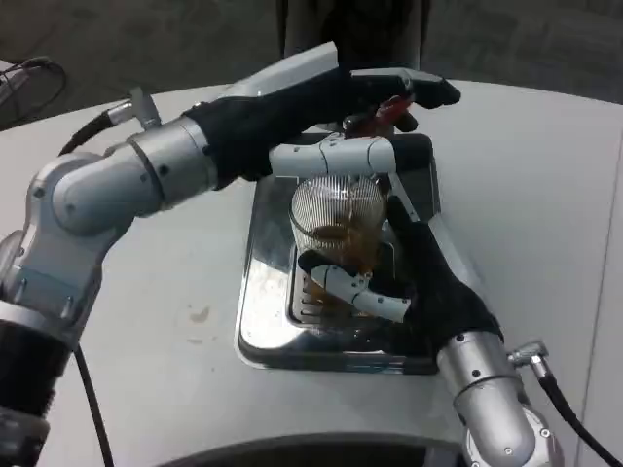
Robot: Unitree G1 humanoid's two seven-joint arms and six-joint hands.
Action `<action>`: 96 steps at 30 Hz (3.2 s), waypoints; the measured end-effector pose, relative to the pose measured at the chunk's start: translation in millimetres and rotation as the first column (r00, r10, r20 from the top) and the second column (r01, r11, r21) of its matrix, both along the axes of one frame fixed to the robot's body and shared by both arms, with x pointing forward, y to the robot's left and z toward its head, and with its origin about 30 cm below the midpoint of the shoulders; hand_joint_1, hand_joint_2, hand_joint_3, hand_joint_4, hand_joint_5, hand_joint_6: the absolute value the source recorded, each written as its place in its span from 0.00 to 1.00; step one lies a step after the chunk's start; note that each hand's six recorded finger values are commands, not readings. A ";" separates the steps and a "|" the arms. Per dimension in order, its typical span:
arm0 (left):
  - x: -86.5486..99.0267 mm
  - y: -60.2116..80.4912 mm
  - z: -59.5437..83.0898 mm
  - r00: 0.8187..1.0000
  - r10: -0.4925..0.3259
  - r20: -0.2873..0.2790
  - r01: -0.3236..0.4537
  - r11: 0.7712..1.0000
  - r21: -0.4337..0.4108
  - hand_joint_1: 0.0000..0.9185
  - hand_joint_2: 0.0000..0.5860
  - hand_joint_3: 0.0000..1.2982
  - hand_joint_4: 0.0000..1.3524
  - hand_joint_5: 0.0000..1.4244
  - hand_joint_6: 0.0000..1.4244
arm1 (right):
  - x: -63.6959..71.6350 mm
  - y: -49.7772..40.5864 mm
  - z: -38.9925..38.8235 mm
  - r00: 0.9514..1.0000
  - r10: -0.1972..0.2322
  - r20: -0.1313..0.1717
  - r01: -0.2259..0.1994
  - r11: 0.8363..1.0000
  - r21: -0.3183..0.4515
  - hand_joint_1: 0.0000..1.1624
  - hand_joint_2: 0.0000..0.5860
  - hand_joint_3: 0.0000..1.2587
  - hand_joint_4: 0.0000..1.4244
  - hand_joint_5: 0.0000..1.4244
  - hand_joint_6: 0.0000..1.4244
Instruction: Grasp the cup under the faucet to collect the drink, then remove the cup.
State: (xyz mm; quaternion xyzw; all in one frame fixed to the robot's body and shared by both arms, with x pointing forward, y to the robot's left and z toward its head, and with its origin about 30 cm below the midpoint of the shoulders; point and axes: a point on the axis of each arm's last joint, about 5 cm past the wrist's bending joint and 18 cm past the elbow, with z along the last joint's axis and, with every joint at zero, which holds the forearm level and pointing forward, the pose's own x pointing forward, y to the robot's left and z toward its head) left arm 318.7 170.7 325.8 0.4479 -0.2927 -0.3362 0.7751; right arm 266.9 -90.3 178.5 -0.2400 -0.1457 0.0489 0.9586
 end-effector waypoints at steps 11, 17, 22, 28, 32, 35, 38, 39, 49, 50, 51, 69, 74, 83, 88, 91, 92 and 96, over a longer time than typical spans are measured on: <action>-0.7 1.0 1.2 1.000 0.002 0.000 -0.002 1.000 0.007 0.00 0.07 0.16 0.11 0.16 0.10 | 8.3 2.9 3.4 1.000 0.008 0.002 -0.008 1.000 -0.008 0.56 0.37 0.00 0.00 0.01 0.00; -0.8 1.1 1.5 1.000 0.002 0.001 -0.002 1.000 0.008 0.00 0.07 0.16 0.11 0.16 0.10 | 8.6 3.1 3.9 1.000 0.003 0.005 -0.003 1.000 -0.003 0.57 0.37 0.00 0.00 0.01 0.00; -0.8 1.1 1.5 1.000 0.002 0.000 -0.002 1.000 0.008 0.00 0.07 0.17 0.11 0.16 0.10 | 9.7 2.6 5.1 1.000 -0.002 0.008 0.002 1.000 -0.001 0.57 0.36 0.00 0.00 0.01 0.00; -0.8 1.0 1.7 1.000 0.002 0.001 -0.002 1.000 0.009 0.00 0.07 0.17 0.11 0.16 0.10 | 12.7 4.8 1.9 1.000 -0.021 -0.008 0.021 1.000 0.019 0.57 0.36 0.00 0.00 0.01 0.00; -0.6 1.1 1.9 1.000 0.003 0.000 -0.003 1.000 0.008 0.00 0.07 0.17 0.11 0.16 0.10 | 15.7 5.4 2.5 1.000 -0.017 -0.002 0.018 0.999 0.040 0.57 0.37 0.00 0.00 0.02 0.00; 0.0 1.0 3.0 1.000 0.004 0.001 -0.004 1.000 0.009 0.00 0.07 0.17 0.11 0.16 0.10 | 17.6 5.8 1.7 1.000 -0.010 -0.001 0.011 0.998 0.058 0.56 0.37 0.00 0.00 0.02 0.00; 0.3 1.2 3.0 1.000 0.004 -0.001 -0.004 1.000 0.010 0.00 0.07 0.17 0.11 0.16 0.10 | 18.4 5.8 0.2 1.000 -0.013 0.000 0.013 0.998 0.064 0.56 0.37 0.00 0.00 0.03 0.00; 0.5 1.2 3.1 1.000 0.005 -0.001 -0.004 1.000 0.010 0.00 0.07 0.17 0.11 0.16 0.10 | 18.8 5.8 -0.6 1.000 -0.009 -0.001 0.009 0.998 0.070 0.56 0.37 0.00 0.00 0.03 0.00; 1.4 1.7 3.3 1.000 0.004 -0.001 -0.004 1.000 0.011 0.00 0.07 0.17 0.11 0.17 0.10 | 19.5 9.1 -6.4 1.000 0.001 -0.016 0.000 0.994 0.108 0.56 0.37 0.00 0.01 0.06 0.00; 1.5 1.8 3.4 1.000 0.004 -0.001 -0.004 1.000 0.011 0.00 0.07 0.17 0.11 0.17 0.10 | 19.5 9.4 -6.4 1.000 -0.001 -0.015 0.002 0.994 0.111 0.56 0.37 0.00 0.02 0.07 0.00; 1.6 1.9 3.4 1.000 0.004 -0.001 -0.004 1.000 0.011 0.00 0.07 0.17 0.11 0.17 0.10 | 19.6 9.6 -6.7 1.000 -0.005 -0.013 0.006 0.993 0.118 0.56 0.37 0.00 0.03 0.08 0.00; -0.1 5.1 5.9 1.000 0.009 0.009 -0.009 1.000 0.028 0.00 0.07 0.17 0.12 0.17 0.10 | 17.6 24.1 -12.1 0.998 -0.055 0.022 0.049 0.978 0.204 0.60 0.40 0.11 0.16 0.19 0.03; -2.0 7.6 5.2 1.000 0.011 0.013 -0.012 1.000 0.027 0.00 0.07 0.17 0.12 0.17 0.10 | 16.5 27.0 -12.3 0.998 -0.056 0.027 0.049 0.977 0.208 0.61 0.41 0.16 0.19 0.22 0.05; -4.6 17.3 -0.8 1.000 0.004 -0.003 -0.004 0.997 -0.071 0.00 0.07 0.21 0.18 0.23 0.13 | 15.3 29.1 -12.7 0.998 -0.053 0.032 0.045 0.976 0.211 0.60 0.42 0.20 0.22 0.23 0.07; -6.3 20.2 -3.8 1.000 0.011 0.006 -0.010 0.991 -0.130 0.00 0.07 0.23 0.21 0.27 0.15 | 13.6 28.4 -14.0 0.997 -0.063 0.034 0.054 0.974 0.219 0.60 0.42 0.23 0.25 0.24 0.08; -7.7 22.7 -2.7 0.999 0.023 0.025 -0.018 0.985 -0.172 0.00 0.07 0.25 0.24 0.29 0.16 | 13.4 27.9 -14.3 0.997 -0.068 0.035 0.059 0.974 0.221 0.60 0.43 0.24 0.26 0.25 0.09; -8.2 23.7 -1.8 0.999 0.027 0.033 -0.021 0.983 -0.185 0.00 0.07 0.26 0.24 0.30 0.17 | 13.5 27.5 -14.4 0.997 -0.071 0.035 0.061 0.973 0.221 0.60 0.43 0.24 0.26 0.25 0.09; -10.1 27.7 1.4 0.998 0.039 0.058 -0.024 0.971 -0.237 0.00 0.09 0.27 0.26 0.32 0.18 | 13.9 25.9 -14.3 0.996 -0.085 0.036 0.075 0.971 0.228 0.60 0.43 0.25 0.27 0.26 0.10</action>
